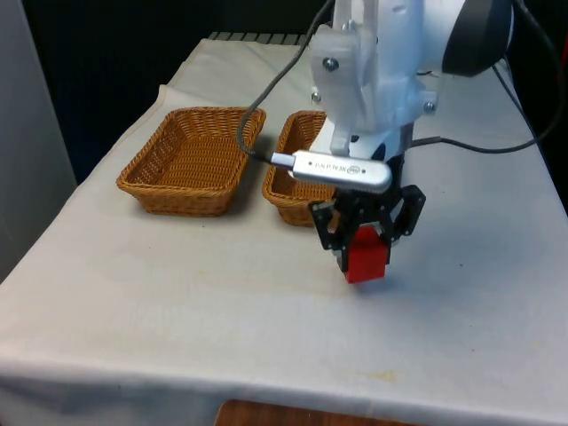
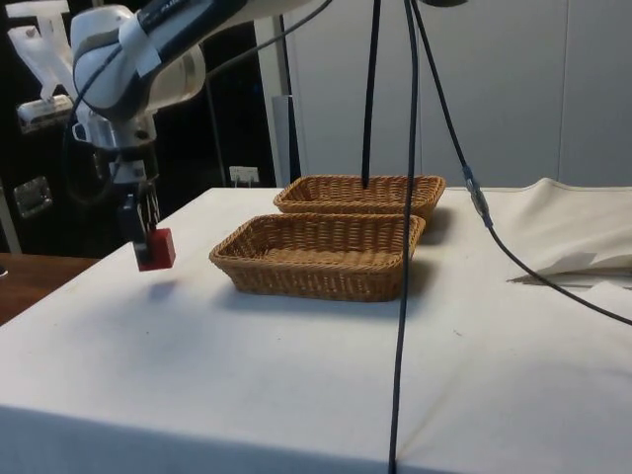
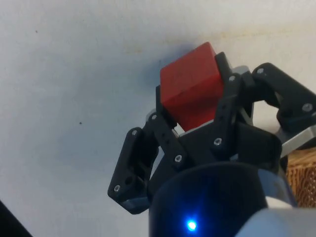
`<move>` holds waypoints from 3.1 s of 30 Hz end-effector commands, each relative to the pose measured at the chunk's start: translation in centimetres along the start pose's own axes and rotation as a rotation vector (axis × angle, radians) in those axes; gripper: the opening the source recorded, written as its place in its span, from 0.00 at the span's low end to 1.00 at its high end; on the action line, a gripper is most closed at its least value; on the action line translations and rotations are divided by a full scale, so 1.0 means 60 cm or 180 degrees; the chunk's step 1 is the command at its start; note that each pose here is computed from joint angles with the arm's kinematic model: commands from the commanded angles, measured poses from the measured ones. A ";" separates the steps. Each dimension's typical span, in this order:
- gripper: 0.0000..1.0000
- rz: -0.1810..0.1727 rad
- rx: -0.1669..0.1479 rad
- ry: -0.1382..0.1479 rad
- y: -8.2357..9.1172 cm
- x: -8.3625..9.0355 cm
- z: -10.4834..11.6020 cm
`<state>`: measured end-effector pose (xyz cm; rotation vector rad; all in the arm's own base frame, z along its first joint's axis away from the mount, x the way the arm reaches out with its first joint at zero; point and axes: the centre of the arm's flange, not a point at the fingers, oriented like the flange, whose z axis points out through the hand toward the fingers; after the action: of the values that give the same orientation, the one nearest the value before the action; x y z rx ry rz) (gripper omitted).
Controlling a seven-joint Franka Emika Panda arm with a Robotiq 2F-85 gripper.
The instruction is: Pick up the red cube and place it into the right basket.
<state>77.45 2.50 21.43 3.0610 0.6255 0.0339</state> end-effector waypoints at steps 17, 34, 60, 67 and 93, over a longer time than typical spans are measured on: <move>0.01 0.0347 -0.0004 0.0050 0.004 0.003 -0.086; 0.01 0.0698 -0.0169 0.0046 0.015 0.005 -0.147; 0.01 0.0892 -0.0378 -0.0003 0.048 -0.019 -0.189; 0.01 0.0931 -0.0394 -0.0015 0.060 -0.028 -0.201; 0.01 0.1007 -0.0240 -0.0132 0.083 -0.081 -0.201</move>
<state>75.07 -3.78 33.18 3.0387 0.1266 -0.0191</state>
